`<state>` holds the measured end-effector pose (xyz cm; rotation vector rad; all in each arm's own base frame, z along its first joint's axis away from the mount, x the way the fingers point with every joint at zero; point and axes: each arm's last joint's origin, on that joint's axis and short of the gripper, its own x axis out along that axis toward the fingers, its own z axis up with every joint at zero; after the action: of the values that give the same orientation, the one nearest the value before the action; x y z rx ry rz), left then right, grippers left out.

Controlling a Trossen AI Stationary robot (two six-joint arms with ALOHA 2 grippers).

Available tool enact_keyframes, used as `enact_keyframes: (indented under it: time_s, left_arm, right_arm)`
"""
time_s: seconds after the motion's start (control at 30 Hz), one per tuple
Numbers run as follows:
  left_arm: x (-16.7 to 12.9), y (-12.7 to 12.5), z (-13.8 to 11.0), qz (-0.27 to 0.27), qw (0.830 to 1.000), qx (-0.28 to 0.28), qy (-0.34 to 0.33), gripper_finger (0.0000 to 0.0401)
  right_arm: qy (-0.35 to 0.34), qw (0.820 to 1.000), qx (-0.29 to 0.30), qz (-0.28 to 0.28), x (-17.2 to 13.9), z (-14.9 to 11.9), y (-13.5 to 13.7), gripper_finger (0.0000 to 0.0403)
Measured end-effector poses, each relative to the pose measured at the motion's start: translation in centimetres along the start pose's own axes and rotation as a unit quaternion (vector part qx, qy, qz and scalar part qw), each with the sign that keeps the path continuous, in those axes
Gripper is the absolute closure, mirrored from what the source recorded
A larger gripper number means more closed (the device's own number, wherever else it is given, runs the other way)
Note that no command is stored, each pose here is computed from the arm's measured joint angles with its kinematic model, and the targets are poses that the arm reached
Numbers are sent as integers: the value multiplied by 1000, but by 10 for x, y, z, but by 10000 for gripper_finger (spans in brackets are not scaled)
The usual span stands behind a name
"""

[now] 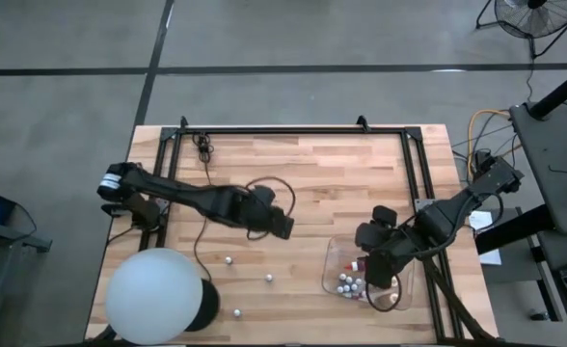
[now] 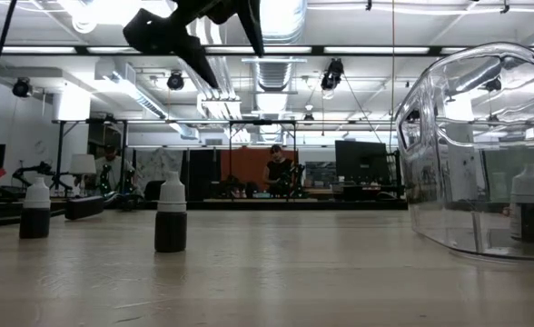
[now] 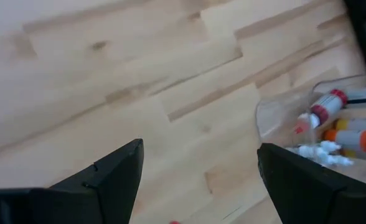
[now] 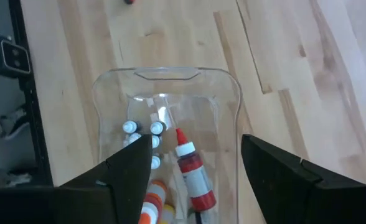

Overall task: Pick & Place food coloring
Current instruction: Put the red food color into the transparent bin

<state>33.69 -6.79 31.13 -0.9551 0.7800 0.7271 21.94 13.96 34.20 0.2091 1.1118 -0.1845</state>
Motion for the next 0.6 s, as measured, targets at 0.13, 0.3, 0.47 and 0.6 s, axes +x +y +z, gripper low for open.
enact_keyframes:
  time_s: [0.13,0.3,0.47,0.6]
  left_arm:
    - [11,-8,-21,4,1000,-5,-11,117]
    - [18,-14,-40,1,999,11,-37,117]
    - [23,-16,-47,3,999,24,-41,117]
    - [26,-15,-45,3,995,98,-7,117]
  right_arm:
    - [3,1000,-16,2,1,0,0,165]
    - [8,1000,-29,7,1,0,1,161]
    - [7,1000,-29,8,1,0,1,162]
    - [5,1000,-29,10,1,0,2,167]
